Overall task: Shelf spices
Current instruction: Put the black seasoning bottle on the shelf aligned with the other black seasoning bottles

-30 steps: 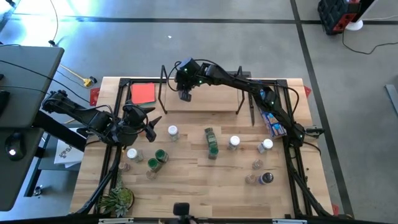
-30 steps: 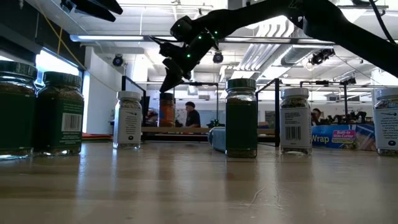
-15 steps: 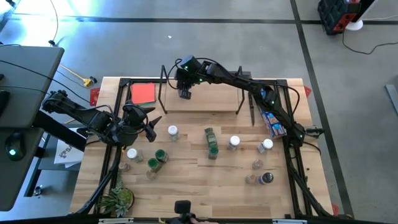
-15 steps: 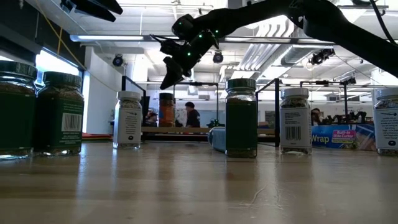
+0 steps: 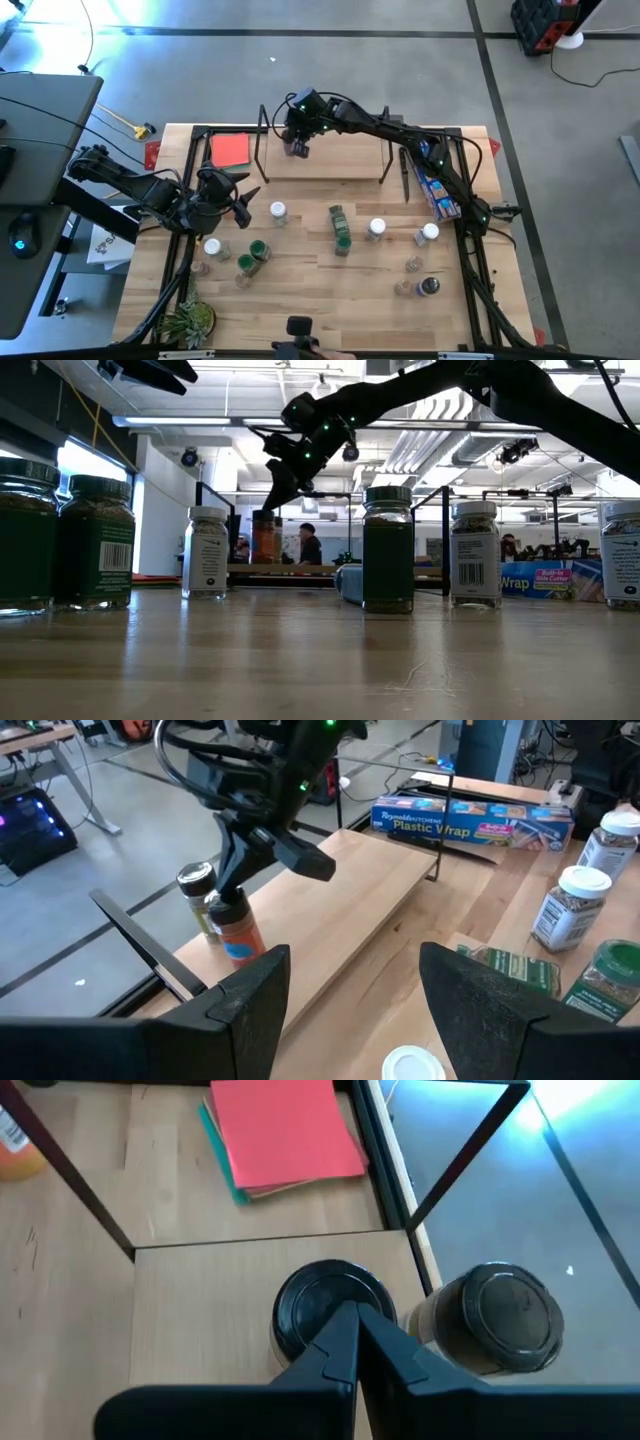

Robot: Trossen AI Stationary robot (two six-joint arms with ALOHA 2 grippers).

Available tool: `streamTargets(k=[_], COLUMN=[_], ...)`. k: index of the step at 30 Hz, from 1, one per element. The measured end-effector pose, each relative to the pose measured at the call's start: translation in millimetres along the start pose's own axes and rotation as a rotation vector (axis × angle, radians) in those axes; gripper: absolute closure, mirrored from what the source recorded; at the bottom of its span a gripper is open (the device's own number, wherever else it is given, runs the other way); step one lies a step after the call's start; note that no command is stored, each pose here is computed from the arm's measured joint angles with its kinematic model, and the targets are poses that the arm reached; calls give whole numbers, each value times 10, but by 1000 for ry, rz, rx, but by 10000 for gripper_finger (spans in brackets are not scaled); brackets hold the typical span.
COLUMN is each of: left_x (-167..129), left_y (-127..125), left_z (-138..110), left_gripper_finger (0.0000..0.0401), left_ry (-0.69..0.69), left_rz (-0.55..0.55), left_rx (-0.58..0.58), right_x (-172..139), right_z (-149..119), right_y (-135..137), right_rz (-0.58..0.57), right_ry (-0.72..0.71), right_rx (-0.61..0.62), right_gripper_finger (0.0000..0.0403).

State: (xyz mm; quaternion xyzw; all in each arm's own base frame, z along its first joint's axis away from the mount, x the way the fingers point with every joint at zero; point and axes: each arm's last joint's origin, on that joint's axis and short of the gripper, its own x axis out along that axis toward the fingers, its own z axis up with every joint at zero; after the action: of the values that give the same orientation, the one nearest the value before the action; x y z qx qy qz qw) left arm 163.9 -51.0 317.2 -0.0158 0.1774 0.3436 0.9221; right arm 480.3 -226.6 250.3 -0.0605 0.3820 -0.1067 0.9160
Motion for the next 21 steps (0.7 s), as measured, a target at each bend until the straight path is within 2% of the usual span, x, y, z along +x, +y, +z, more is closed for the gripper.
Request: streamTargets(k=[11, 21], left_x=[1, 1], left_y=[-2, -2], left_z=[-1, -2], left_gripper_finger=[183, 183], left_ry=[3, 4], left_rz=[-3, -4], left_rx=[-2, -1], right_x=[28, 34], right_z=[-28, -36], right_y=[-46, -50], right_rz=[-76, -78], right_ry=[12, 16], right_rx=[12, 14], right_gripper_finger=[402, 402])
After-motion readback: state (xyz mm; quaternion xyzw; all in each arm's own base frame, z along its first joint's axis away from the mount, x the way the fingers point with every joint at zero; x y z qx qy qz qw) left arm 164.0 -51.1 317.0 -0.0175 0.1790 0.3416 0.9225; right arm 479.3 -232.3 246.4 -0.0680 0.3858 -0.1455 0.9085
